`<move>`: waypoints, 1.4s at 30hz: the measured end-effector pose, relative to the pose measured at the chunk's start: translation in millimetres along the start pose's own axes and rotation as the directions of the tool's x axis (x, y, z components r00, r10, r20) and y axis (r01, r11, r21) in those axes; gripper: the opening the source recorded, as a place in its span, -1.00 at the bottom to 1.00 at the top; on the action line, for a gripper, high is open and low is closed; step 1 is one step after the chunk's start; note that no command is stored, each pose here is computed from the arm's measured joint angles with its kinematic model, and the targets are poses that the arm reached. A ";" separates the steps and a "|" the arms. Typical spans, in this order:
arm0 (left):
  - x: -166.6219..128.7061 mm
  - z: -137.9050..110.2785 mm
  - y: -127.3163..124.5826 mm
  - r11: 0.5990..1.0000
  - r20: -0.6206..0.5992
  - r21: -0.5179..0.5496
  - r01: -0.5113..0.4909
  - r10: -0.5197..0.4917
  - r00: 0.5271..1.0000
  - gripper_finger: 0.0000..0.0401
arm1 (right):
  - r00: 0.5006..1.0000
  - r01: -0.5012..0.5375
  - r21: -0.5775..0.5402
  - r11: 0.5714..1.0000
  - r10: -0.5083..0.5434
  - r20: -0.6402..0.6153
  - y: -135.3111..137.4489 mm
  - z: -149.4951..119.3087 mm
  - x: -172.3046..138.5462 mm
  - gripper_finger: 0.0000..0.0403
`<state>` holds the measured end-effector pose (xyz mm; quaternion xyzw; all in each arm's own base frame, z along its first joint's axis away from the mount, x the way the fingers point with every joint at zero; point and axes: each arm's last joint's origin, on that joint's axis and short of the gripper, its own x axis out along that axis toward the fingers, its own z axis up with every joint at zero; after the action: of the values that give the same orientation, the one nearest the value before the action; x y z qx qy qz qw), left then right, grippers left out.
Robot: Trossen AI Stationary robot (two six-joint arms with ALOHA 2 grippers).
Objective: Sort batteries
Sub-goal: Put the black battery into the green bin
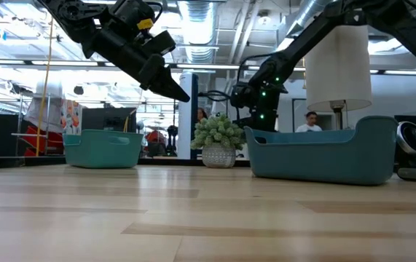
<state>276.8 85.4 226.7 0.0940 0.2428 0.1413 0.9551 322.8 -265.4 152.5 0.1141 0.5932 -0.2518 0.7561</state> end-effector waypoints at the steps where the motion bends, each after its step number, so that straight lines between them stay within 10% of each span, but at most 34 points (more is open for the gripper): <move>1: 0.0 -0.1 0.0 1.000 -0.001 0.000 0.000 0.000 1.000 -0.29 | 1.000 0.008 -0.006 1.000 -0.008 -0.002 2.3 0.3 -0.2 0.24; 42: 0.2 -2.6 -0.2 1.000 -0.005 0.014 0.000 0.000 1.000 -0.29 | 0.994 0.096 -0.293 0.951 -0.106 -0.018 -17.1 -1.0 -10.1 0.24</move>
<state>275.8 85.6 224.4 0.1002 0.2463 0.1400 0.9538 311.4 -276.9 164.1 -0.0247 0.6415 -0.1978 0.7408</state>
